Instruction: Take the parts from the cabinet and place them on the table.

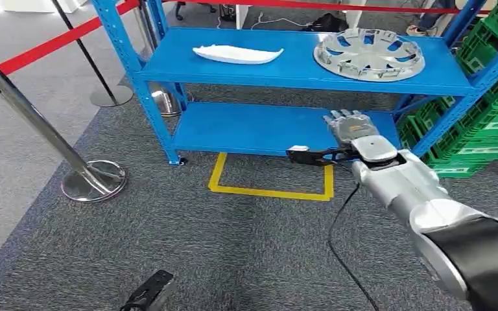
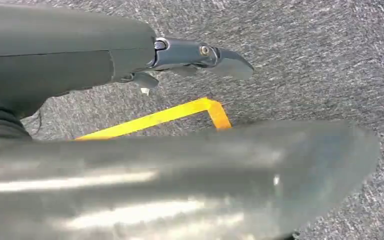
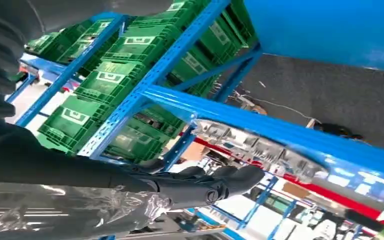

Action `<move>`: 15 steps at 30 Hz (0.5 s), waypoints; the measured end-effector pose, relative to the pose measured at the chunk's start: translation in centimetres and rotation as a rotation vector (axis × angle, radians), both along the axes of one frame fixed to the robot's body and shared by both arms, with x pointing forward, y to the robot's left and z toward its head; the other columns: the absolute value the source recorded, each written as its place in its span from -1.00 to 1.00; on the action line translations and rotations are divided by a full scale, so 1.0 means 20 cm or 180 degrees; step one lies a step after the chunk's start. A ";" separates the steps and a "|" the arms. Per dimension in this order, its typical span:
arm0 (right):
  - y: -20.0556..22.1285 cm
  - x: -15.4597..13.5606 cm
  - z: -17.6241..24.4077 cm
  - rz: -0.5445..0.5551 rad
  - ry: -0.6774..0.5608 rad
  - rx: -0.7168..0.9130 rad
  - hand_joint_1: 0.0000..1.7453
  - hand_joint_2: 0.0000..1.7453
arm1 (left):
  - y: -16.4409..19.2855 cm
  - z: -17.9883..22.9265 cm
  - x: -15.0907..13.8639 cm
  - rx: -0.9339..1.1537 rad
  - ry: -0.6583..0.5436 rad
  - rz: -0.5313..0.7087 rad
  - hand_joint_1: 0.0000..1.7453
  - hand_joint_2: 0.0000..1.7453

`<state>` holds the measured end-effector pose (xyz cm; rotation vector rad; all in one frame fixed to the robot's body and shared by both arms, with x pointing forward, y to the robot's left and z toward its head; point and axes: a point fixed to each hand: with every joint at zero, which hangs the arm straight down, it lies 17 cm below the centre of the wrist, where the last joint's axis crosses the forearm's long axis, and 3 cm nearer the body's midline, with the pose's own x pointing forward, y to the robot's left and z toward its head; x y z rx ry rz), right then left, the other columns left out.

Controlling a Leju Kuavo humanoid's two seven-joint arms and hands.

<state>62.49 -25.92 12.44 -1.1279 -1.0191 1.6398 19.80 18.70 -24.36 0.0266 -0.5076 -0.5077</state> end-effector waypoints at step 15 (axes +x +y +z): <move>0.07 -0.04 -0.08 0.0044 0.0189 0.0241 -1.00 1.00 | 0.02 -0.01 -0.01 0.0019 0.0030 0.0028 -1.00 -1.00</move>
